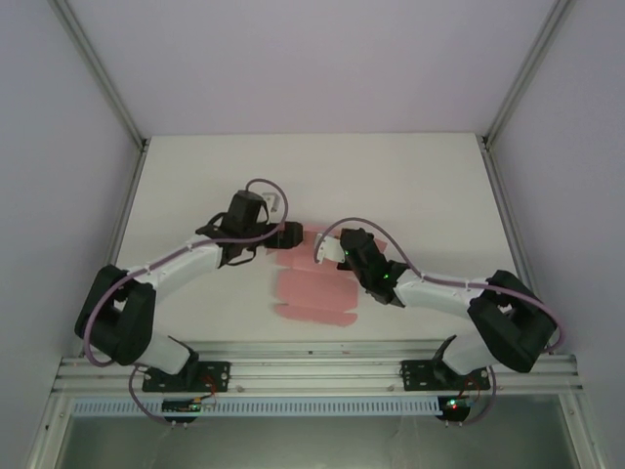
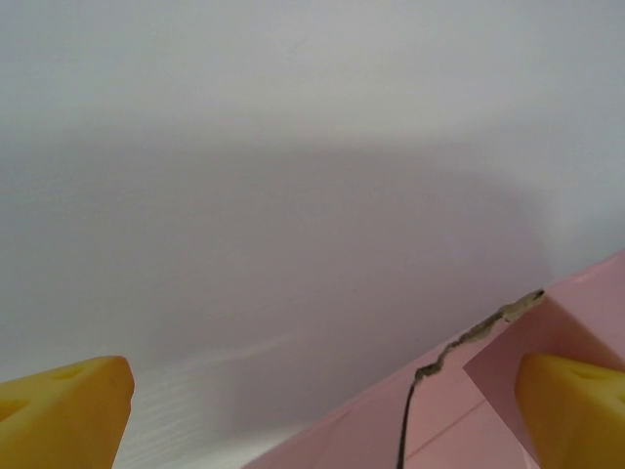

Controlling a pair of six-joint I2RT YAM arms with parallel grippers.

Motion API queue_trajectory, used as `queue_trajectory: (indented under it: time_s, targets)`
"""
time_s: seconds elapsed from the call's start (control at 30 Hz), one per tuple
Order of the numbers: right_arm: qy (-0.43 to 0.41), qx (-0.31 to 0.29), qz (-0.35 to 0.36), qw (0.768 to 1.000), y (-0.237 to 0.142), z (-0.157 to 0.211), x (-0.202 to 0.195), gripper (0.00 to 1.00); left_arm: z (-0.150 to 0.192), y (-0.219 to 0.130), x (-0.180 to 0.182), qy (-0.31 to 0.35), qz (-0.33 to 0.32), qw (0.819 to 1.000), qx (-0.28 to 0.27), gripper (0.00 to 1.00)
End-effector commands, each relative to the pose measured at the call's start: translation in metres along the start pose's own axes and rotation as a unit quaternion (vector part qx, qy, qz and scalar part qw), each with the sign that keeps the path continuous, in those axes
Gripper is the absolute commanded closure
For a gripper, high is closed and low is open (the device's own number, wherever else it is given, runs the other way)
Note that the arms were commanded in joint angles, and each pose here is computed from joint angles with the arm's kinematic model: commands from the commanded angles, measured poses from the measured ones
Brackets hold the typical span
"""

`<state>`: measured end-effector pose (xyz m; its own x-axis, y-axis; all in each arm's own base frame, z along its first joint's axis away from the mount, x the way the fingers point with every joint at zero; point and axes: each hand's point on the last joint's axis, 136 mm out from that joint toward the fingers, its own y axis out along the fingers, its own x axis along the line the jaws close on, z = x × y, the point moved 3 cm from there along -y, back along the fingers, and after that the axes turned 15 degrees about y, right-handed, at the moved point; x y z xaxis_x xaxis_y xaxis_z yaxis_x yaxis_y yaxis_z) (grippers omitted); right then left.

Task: Assemble paper box

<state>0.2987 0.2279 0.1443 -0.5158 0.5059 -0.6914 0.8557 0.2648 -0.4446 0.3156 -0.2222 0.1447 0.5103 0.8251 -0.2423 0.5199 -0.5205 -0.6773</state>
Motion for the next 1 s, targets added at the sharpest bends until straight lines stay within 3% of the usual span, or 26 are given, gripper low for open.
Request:
queue_trajectory:
  time_s: [0.0,0.23,0.57,0.8,0.97]
  targets:
    - [0.033,-0.034,-0.001,0.999,-0.007,-0.017,-0.005,1.0,-0.003,0.005,-0.015,0.015,0.018,1.0,-0.008,0.0]
    - [0.059,-0.041,-0.004,0.997,-0.011,-0.017,-0.009,1.0,0.007,-0.027,-0.003,-0.002,-0.025,0.999,-0.041,0.0]
    - [0.069,-0.036,-0.004,0.997,-0.013,-0.011,-0.017,1.0,0.053,-0.085,0.035,-0.072,-0.091,0.991,-0.065,0.01]
    - [0.087,-0.036,-0.01,0.996,-0.014,-0.009,-0.022,1.0,0.099,-0.079,0.067,-0.149,-0.135,0.979,-0.022,0.0]
    - [0.099,-0.038,-0.027,0.994,-0.014,-0.01,-0.02,1.0,0.093,-0.058,0.065,-0.155,-0.098,0.982,-0.038,0.0]
